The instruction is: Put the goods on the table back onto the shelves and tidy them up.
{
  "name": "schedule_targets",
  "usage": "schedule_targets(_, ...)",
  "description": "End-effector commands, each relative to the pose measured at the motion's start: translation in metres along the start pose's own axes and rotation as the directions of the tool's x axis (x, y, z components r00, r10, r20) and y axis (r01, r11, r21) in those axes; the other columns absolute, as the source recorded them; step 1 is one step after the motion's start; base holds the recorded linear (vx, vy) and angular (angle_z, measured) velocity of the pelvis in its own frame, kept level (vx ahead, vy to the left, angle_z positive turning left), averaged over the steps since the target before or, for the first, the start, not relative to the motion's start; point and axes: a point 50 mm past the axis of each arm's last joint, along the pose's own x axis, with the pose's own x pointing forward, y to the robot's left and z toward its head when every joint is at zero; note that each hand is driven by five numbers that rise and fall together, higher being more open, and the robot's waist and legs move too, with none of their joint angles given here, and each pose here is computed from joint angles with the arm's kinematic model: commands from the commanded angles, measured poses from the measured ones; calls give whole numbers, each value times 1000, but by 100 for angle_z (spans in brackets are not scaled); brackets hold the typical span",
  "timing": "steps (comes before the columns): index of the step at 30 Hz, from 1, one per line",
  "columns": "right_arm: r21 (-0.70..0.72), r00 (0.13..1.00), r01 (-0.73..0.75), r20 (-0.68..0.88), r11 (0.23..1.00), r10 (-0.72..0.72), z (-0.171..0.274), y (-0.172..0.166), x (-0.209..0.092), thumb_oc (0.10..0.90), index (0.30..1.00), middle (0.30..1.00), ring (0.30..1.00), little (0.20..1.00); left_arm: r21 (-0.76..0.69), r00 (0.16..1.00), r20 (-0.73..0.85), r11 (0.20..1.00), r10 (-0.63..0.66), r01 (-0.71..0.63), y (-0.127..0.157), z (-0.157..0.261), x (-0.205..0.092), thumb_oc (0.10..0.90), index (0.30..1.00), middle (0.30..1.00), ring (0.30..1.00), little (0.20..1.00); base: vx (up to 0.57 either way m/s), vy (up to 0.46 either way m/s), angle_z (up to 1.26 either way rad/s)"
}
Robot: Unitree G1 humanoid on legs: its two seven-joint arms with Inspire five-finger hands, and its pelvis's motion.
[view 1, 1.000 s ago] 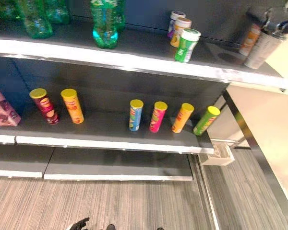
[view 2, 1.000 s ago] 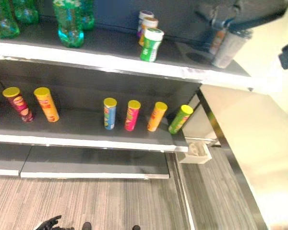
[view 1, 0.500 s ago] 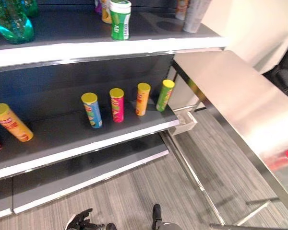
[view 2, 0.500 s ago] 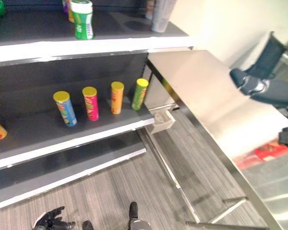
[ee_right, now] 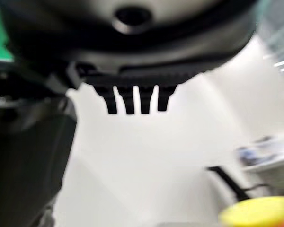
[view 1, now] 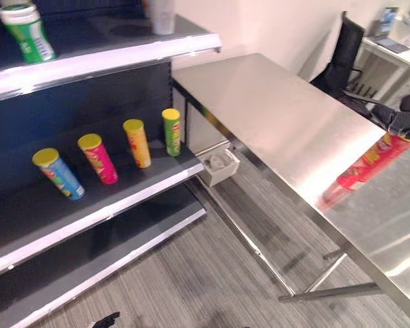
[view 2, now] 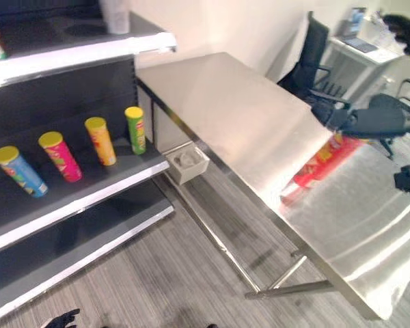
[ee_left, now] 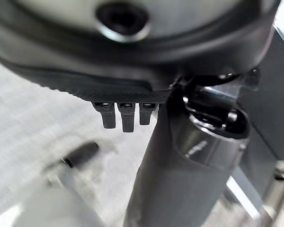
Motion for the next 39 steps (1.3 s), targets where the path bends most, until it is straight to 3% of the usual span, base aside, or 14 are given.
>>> schedule_targets(1,84,957,205,193,975,-218,39,-53,17,800,900,900,900,900,45,993,113,998,38,-43,22,31,3,800,900,900,900,900,8,-191,-8)
schedule_targets(5,164,960,173,192,971,-203,38,-51,20,800,900,900,900,900,43,993,119,999,19,-25,17,33,5,800,900,900,900,900,7,-207,-10)
schedule_targets(17,233,975,116,160,966,-156,31,-28,36,800,900,900,900,900,68,982,183,997,-37,25,-1,54,10,800,900,900,900,900,20,-106,-28)
schedule_targets(21,253,988,119,68,960,-141,11,-16,37,800,900,900,900,900,75,985,168,997,-41,29,-4,52,11,800,900,900,900,900,132,98,-41)
schedule_targets(31,188,999,36,1,981,-37,-2,9,38,800,900,900,900,900,79,989,142,997,-30,19,-2,44,11,800,900,900,900,900,71,103,-18)
schedule_targets(32,192,997,23,-79,981,-8,-18,23,37,800,900,900,900,900,97,992,117,995,-44,33,-5,38,10,800,900,900,900,900,90,154,-7)
schedule_targets(39,261,987,20,-161,965,23,-32,44,38,800,900,900,900,900,115,994,94,992,-54,43,-5,32,9,800,900,900,900,900,39,60,-11)
